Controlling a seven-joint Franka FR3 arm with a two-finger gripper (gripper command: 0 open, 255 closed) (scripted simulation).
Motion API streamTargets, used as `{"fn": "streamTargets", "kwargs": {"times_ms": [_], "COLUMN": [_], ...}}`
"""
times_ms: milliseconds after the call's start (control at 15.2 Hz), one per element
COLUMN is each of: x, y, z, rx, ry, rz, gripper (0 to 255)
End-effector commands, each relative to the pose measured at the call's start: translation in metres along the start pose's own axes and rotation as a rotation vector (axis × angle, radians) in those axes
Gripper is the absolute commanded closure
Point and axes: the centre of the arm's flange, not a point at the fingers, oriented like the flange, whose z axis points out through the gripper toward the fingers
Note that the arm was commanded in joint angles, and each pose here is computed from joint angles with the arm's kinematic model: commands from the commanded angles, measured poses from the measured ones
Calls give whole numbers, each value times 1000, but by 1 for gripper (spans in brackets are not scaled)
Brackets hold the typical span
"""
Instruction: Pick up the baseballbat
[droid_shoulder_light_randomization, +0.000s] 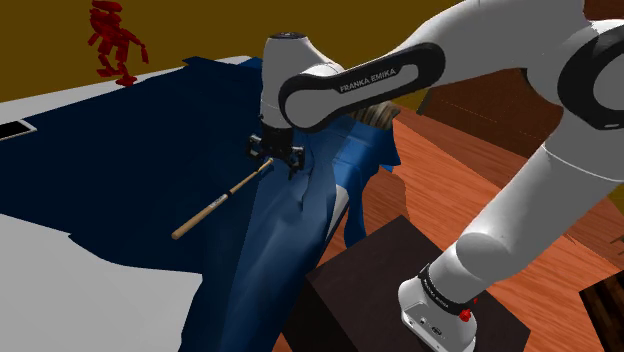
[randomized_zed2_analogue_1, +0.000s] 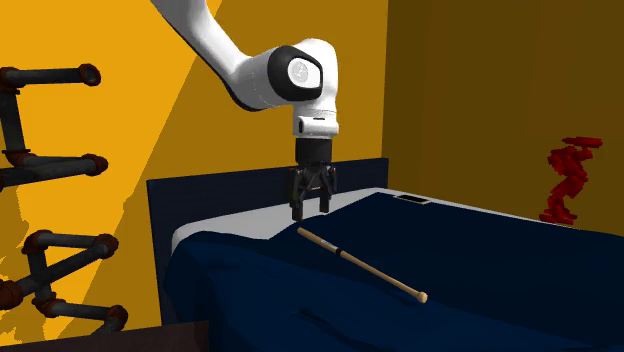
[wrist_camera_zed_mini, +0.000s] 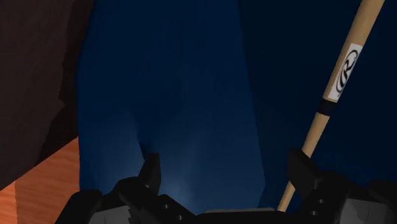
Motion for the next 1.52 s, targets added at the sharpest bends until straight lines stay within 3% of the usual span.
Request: {"fn": "streamTargets", "kwargs": {"times_ms": [0,660,1254,1320,1452], "x": [3,29,28,28,28], "y": [-21,-121,-123,-123,-123], "z": [17,86,126,126,126], "rx": [3,14,14,14,14], "ry": [-8,-45,-45,-45,-45], "rz": [54,290,290,290,290], "gripper": [0,0,0,255,255]}}
